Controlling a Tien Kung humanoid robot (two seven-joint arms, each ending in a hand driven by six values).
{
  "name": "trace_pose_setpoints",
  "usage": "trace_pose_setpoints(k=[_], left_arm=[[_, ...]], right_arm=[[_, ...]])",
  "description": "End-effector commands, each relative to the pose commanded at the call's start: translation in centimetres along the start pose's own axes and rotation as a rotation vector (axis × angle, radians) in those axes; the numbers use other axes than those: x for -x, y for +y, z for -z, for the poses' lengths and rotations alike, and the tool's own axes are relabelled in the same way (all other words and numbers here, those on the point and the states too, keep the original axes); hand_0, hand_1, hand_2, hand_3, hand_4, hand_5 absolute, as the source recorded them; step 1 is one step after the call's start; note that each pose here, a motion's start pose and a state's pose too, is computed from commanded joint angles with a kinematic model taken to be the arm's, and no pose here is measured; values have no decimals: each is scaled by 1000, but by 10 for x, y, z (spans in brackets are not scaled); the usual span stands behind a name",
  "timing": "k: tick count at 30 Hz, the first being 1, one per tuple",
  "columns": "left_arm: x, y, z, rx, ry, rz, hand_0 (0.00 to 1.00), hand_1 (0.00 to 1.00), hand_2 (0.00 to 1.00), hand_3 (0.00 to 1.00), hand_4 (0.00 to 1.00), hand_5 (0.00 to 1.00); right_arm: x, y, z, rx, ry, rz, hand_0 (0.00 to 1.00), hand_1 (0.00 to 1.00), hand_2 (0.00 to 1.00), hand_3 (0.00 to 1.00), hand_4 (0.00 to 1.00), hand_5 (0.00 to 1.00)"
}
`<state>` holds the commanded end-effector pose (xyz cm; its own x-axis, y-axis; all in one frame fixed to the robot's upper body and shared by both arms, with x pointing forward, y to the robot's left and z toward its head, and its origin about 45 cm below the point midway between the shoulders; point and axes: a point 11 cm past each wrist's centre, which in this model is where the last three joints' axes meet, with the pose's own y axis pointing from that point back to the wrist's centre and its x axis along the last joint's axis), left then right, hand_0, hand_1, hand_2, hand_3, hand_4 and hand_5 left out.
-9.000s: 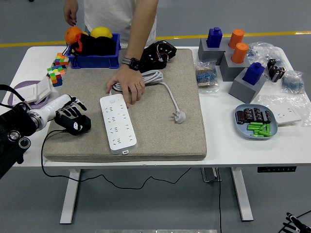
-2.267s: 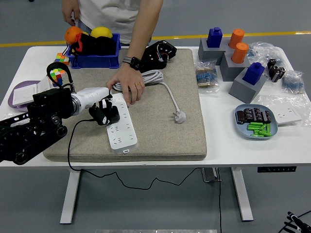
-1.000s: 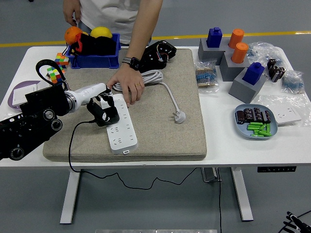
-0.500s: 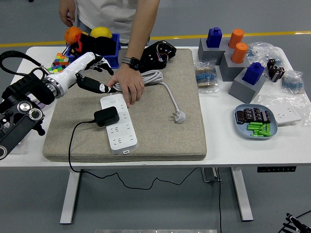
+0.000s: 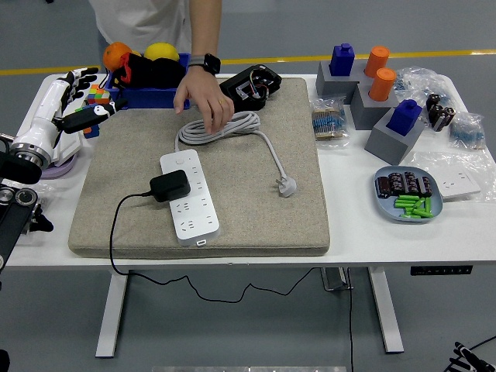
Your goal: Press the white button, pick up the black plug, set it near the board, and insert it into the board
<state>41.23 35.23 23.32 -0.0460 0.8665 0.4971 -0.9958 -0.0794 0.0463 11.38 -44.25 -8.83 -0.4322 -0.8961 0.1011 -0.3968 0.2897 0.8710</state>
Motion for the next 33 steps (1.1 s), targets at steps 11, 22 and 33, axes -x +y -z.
trace_pose_setpoints(k=[11,22,33], left_arm=[[-8,15,25,-19,26,-101,918,958,947,871,996,361],[-10,25,29,-29,88,-125,918,962,950,872,959,265],[-11,32,32,-31,111,-131,919,952,944,876,952,248]], right_arm=[[4,0,-2,2,-7,8,774,602,618,614,710,450],[6,0,-1,1,-13,11,777,602,618,614,710,451],[7,-1,0,-4,-15,11,773,602,618,614,710,452]])
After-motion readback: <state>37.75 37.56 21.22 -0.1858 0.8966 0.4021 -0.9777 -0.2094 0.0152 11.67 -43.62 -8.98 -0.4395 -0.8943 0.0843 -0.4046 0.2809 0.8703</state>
